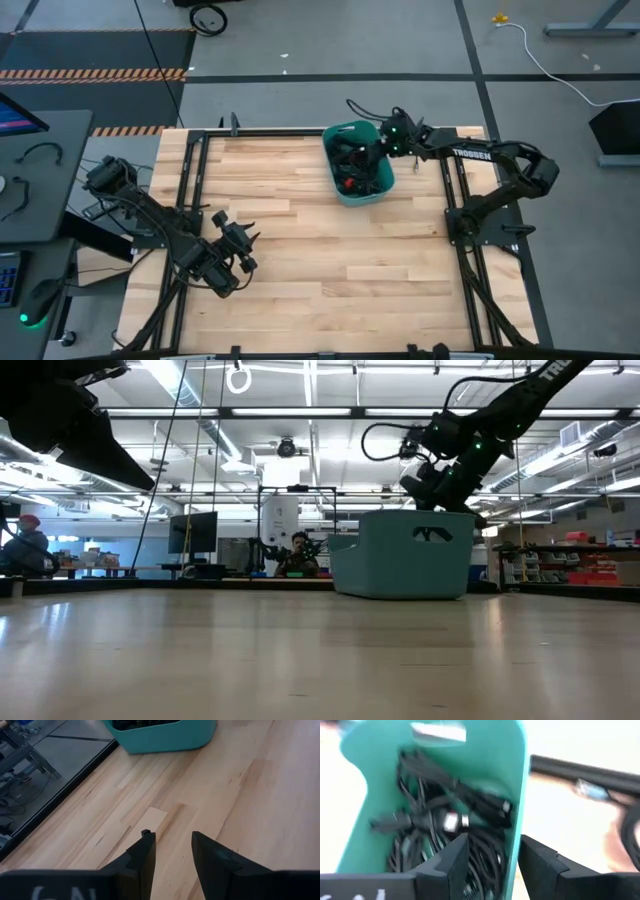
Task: Pick and place USB-C Cables
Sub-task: Put the black charger cable into the green bin
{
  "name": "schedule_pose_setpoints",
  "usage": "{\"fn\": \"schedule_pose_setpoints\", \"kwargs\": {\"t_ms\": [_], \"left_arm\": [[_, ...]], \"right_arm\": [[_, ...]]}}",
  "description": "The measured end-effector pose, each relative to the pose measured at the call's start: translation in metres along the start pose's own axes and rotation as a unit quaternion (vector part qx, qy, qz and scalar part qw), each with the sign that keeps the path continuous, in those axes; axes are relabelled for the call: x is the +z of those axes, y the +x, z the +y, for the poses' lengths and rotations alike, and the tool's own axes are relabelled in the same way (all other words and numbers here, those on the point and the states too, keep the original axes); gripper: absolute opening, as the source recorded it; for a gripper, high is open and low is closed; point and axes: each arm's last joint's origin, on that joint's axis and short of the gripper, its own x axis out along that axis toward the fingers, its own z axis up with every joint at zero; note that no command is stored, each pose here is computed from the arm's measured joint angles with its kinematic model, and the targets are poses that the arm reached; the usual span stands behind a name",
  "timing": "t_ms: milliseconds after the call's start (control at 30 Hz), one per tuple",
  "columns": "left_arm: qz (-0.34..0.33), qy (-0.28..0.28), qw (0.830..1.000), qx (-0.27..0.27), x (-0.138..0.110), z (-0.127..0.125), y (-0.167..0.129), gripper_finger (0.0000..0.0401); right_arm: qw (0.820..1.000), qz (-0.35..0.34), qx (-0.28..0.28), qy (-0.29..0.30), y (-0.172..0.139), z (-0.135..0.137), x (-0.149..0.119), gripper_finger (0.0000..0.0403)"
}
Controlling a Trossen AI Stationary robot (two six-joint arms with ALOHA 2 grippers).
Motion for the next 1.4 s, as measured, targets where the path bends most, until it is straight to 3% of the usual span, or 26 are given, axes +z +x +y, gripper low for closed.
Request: {"fn": "schedule_pose_setpoints", "kwargs": {"t_ms": [267, 400, 500, 667, 833, 1067, 1200, 1400], "left_arm": [[0.0, 0.001, 1.0, 0.001, 0.0, 0.0, 0.0, 0.0133], [0.0, 0.001, 1.0, 0.001, 0.0, 0.0, 0.0, 0.0133], [0.0, 0.0, 1.0, 0.0, 0.0, 0.0, 0.0, 0.0133], [0.0, 0.0, 1.0, 0.0, 0.0, 0.0, 0.0, 0.0133], [0.0, 0.0, 1.0, 0.001, 0.0, 0.0, 0.0, 0.0133], [-0.003, 0.0, 1.0, 0.002, 0.0, 0.0, 0.0, 0.0133], [-0.003, 0.0, 1.0, 0.002, 0.0, 0.0, 0.0, 0.0133], [-0.003, 0.0, 1.0, 0.002, 0.0, 0.0, 0.0, 0.0133]], "right_arm": [[0.996, -0.073, 0.016, -0.04, -0.025, 0.009, 0.021, 0.0168], [0.991, -0.103, -0.073, -0.042, -0.044, -0.008, 0.027, 0.0168], [0.988, -0.073, -0.132, -0.032, -0.046, -0.03, 0.028, 0.0168], [0.984, 0.018, -0.168, -0.06, -0.025, -0.055, 0.022, 0.0173], [0.974, 0.089, -0.173, -0.12, 0.007, -0.063, 0.013, 0.0181], [0.96, 0.137, -0.196, -0.148, 0.051, -0.072, -0.001, 0.0183], [0.955, 0.14, -0.202, -0.167, 0.066, -0.075, -0.004, 0.0149], [0.951, 0.13, -0.22, -0.175, 0.06, -0.073, -0.003, 0.0019]]}}
